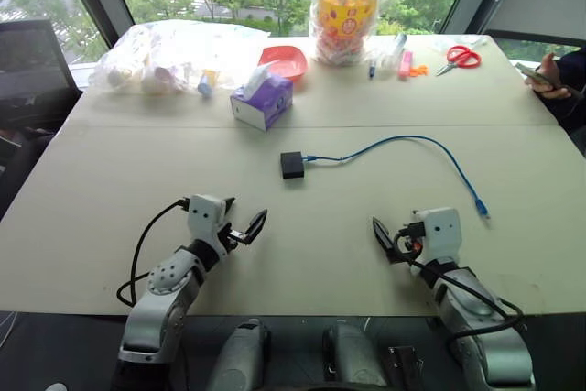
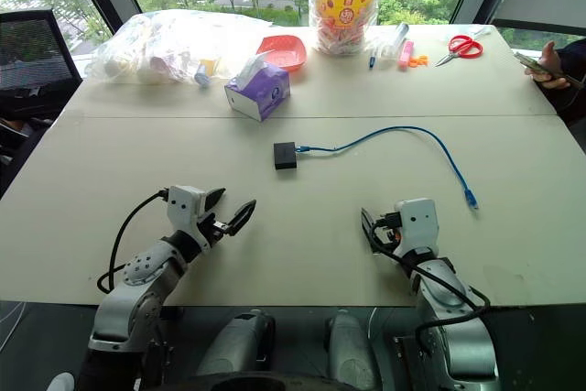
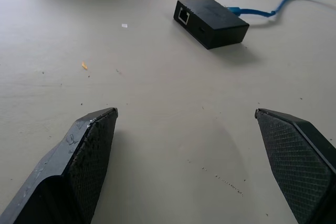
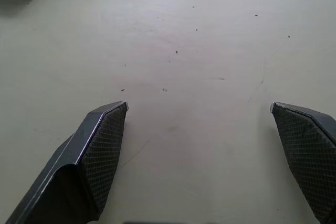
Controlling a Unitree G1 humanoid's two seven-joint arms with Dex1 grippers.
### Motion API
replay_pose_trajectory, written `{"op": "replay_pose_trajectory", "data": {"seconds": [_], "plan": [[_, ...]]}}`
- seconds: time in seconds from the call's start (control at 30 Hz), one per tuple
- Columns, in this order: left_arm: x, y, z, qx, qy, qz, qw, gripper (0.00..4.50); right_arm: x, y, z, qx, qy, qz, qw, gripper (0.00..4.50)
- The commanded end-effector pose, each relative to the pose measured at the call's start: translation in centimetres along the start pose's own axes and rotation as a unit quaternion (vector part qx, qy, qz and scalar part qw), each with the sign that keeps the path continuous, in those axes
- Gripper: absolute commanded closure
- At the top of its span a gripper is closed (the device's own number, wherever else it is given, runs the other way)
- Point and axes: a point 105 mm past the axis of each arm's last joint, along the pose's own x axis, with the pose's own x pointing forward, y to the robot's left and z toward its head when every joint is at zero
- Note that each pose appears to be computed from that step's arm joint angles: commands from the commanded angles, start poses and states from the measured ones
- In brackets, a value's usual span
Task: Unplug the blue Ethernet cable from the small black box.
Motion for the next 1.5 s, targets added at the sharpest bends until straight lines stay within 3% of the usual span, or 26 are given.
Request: {"op": "replay_pose_trajectory", "data": {"seconds": [0.03, 0.27, 0.33, 0.47, 0.67, 0.83, 1.07, 1.3, 1.5], "plan": [[0.1, -0.1, 0.6, 0.0, -0.008, -0.007, 1.0, 0.13, -0.1, 0.7, 1.3, -0.006, -0.019, 0.02, 1.0, 0.0], [0.2, -0.1, 0.6, 0.0, -0.005, -0.017, 1.0, 0.13, 0.9, 0.4, 3.2, -0.03, -0.015, 0.054, 0.998, 0.0], [0.4, 0.0, 0.7, -0.001, -0.005, -0.018, 1.0, 0.13, 2.1, 0.3, 5.2, -0.073, -0.012, 0.09, 0.993, 0.0], [0.7, -0.3, 1.1, 0.012, -0.008, -0.038, 0.999, 0.13, 4.5, 1.2, 10.4, -0.133, -0.008, 0.204, 0.97, 0.0], [0.9, 0.1, 1.6, 0.039, -0.006, -0.071, 0.997, 0.13, 8.7, 2.3, 12.9, -0.228, 0.065, 0.302, 0.924, 0.0], [0.8, 0.6, 1.9, 0.045, -0.009, -0.066, 0.997, 0.13, 12.0, 5.0, 13.2, -0.305, 0.127, 0.382, 0.863, 0.0], [0.3, 0.8, 2.2, 0.048, -0.016, -0.047, 0.998, 0.13, 14.5, 7.8, 13.0, -0.345, 0.172, 0.413, 0.825, 0.0], [-1.1, 1.9, 2.4, 0.063, -0.019, -0.015, 0.998, 0.13, 16.1, 9.0, 11.7, -0.435, 0.175, 0.38, 0.797, 0.0], [-1.3, 1.9, 2.4, 0.062, -0.024, -0.004, 0.998, 0.13, 16.5, 9.4, 11.9, -0.451, 0.165, 0.367, 0.797, 0.0]]}}
